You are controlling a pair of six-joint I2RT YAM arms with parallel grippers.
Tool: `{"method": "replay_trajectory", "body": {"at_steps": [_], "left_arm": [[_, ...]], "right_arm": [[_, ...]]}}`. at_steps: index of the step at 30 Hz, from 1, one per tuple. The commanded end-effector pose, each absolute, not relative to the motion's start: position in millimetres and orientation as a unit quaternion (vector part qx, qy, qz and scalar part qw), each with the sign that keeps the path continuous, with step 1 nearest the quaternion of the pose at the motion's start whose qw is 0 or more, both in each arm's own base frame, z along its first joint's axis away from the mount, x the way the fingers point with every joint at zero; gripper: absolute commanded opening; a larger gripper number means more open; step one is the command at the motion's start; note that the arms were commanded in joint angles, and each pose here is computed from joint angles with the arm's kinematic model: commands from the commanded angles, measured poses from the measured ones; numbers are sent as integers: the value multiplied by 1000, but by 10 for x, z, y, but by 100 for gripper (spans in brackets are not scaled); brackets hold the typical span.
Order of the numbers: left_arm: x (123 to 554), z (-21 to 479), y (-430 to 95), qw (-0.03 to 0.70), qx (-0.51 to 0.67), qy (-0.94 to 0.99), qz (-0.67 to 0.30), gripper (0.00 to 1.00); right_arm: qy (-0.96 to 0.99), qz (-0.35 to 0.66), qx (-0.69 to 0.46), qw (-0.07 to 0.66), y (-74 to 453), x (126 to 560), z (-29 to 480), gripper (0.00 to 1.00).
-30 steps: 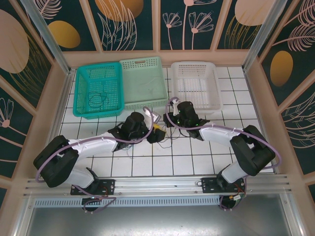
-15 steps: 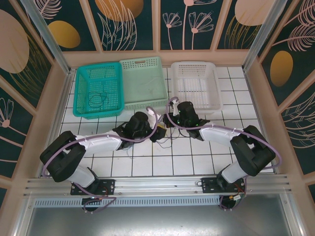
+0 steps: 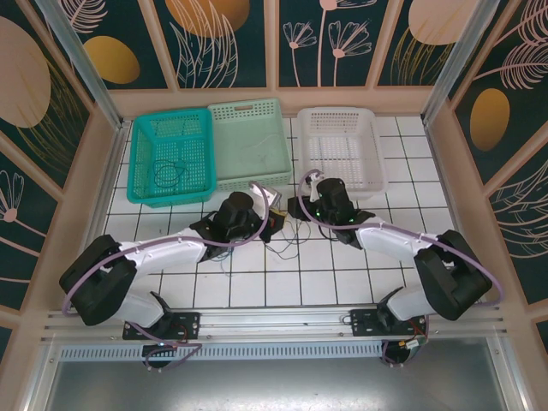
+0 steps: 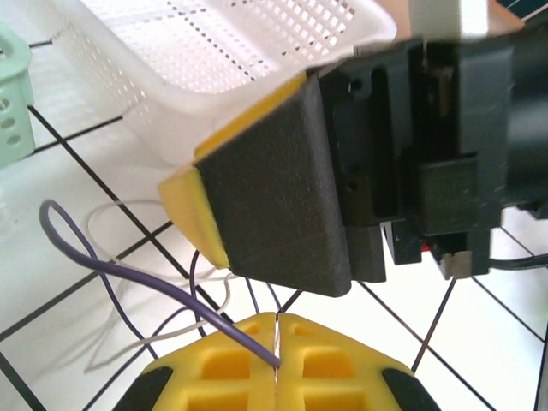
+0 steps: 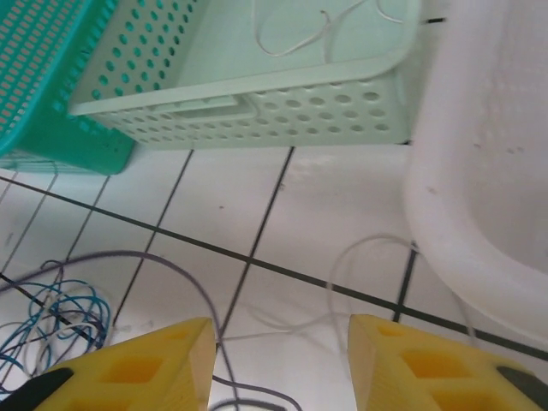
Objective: Untangle the cables
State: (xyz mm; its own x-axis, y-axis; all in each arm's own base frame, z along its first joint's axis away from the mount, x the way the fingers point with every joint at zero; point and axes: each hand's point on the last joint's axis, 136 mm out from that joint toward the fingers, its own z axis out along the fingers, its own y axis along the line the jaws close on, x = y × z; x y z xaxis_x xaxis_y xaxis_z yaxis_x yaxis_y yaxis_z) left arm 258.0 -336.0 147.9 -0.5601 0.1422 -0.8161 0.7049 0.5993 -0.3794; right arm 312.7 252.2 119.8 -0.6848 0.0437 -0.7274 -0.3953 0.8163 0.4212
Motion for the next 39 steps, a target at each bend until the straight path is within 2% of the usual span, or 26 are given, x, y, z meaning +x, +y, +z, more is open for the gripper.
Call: {"method": "replay_trajectory", "body": {"at_steps": [1, 5, 13, 17, 20, 27, 39], "left_arm": [[2571, 1634, -3362, 398, 248, 798, -378, 0], [2555, 1810, -3411, 403, 243, 784, -404, 0], [2543, 1866, -3456, 395, 237, 781, -421, 0], [2569, 1848, -3482, 386, 231, 789, -419, 0], [2572, 1898, -3540, 379, 231, 786, -431, 0], [2584, 1934, -3616, 365, 230, 787, -441, 0], [2506, 1872, -3675, 337, 246, 789, -452, 0]], "right_arm": [[887, 242, -86, 385, 2290, 3073, 1070, 47], [886, 227, -57, 401, 2114, 3015, 1054, 54], [877, 246, -89, 402, 2069, 2774, 971, 48], [876, 253, -118, 393, 2111, 2674, 913, 48], [866, 256, -157, 400, 2237, 2640, 952, 52], [849, 246, -204, 422, 2371, 2634, 976, 61], [831, 204, -205, 475, 2352, 2825, 1087, 60]]}}
